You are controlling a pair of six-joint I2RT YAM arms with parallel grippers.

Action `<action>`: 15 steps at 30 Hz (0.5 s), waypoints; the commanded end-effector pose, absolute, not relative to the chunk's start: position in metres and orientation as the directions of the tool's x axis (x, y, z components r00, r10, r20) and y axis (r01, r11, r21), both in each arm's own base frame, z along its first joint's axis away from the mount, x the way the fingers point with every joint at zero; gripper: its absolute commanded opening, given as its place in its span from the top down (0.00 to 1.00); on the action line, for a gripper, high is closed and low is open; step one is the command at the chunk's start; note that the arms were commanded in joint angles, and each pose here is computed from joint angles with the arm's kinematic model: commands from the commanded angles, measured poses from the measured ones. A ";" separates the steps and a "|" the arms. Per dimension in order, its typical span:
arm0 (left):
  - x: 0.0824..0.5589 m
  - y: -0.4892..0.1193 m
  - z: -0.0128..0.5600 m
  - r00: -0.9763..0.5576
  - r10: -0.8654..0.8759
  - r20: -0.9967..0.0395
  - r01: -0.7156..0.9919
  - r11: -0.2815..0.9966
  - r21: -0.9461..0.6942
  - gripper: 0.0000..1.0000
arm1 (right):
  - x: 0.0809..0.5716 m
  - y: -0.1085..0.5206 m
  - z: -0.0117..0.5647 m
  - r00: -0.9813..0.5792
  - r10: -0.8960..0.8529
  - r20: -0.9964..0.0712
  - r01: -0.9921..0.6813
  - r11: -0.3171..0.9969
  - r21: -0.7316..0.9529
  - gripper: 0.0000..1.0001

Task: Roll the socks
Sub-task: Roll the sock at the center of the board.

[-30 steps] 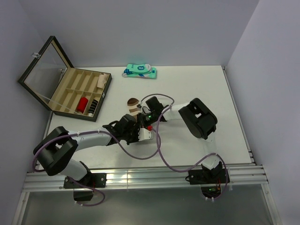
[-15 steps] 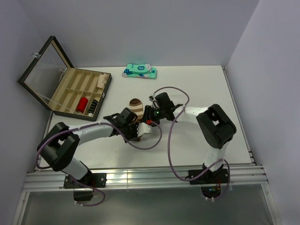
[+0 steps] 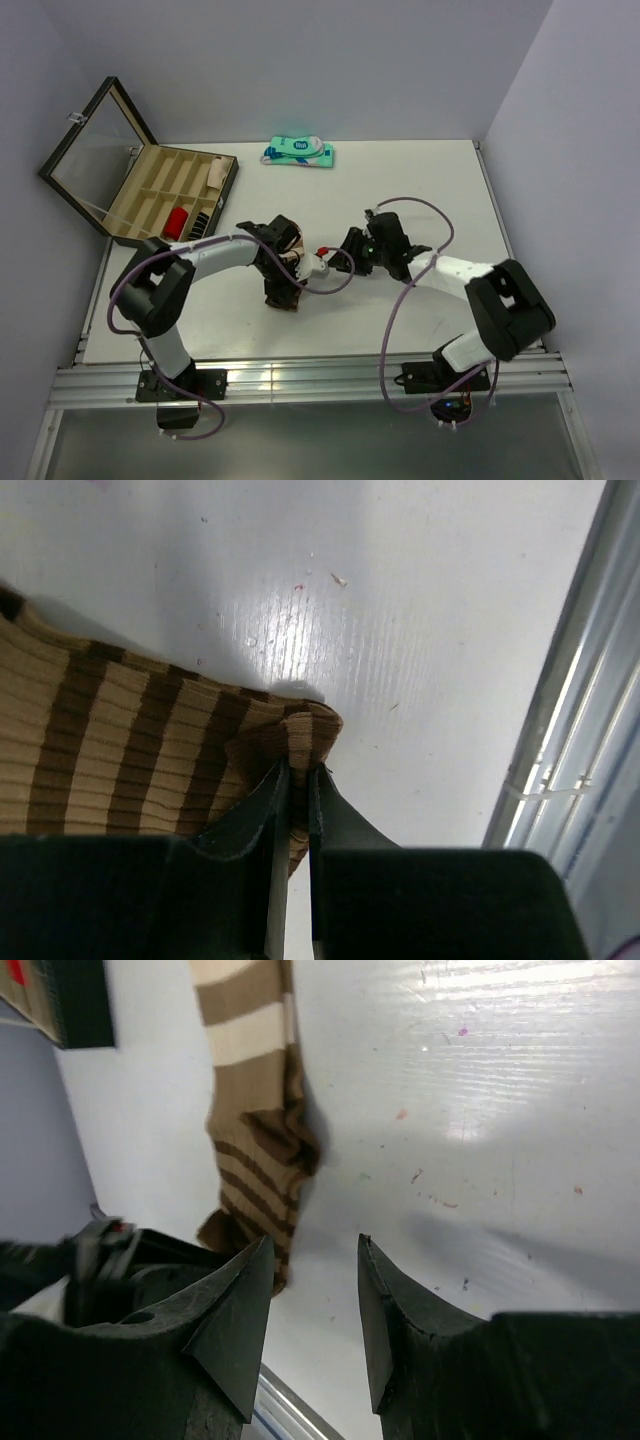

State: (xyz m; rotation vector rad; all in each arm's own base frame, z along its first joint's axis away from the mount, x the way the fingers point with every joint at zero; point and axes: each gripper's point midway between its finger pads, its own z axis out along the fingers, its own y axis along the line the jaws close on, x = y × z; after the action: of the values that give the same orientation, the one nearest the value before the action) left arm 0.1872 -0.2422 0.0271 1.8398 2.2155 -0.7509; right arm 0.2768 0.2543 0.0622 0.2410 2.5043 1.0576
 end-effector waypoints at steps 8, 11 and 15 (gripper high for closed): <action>0.167 -0.256 0.033 -0.422 0.856 -0.297 0.758 0.153 -0.635 0.99 | 0.260 0.225 0.129 -0.718 0.454 -0.527 -0.128 0.658 0.742 0.55; 0.170 -0.260 0.039 -0.479 0.839 -0.258 0.666 0.155 -0.730 1.00 | 0.241 0.232 0.141 -0.685 0.391 -0.615 -0.213 0.699 0.682 0.55; 0.186 -0.262 0.032 -0.543 0.816 -0.197 0.559 0.176 -0.810 1.00 | 0.219 0.246 0.151 -0.619 0.309 -0.722 -0.346 0.718 0.604 0.55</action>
State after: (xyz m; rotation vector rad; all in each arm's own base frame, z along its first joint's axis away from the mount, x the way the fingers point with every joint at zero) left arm 0.1895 -0.2622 0.0243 1.6578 2.5665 -1.3522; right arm 0.2217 0.2452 0.1399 0.0603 2.1381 1.0149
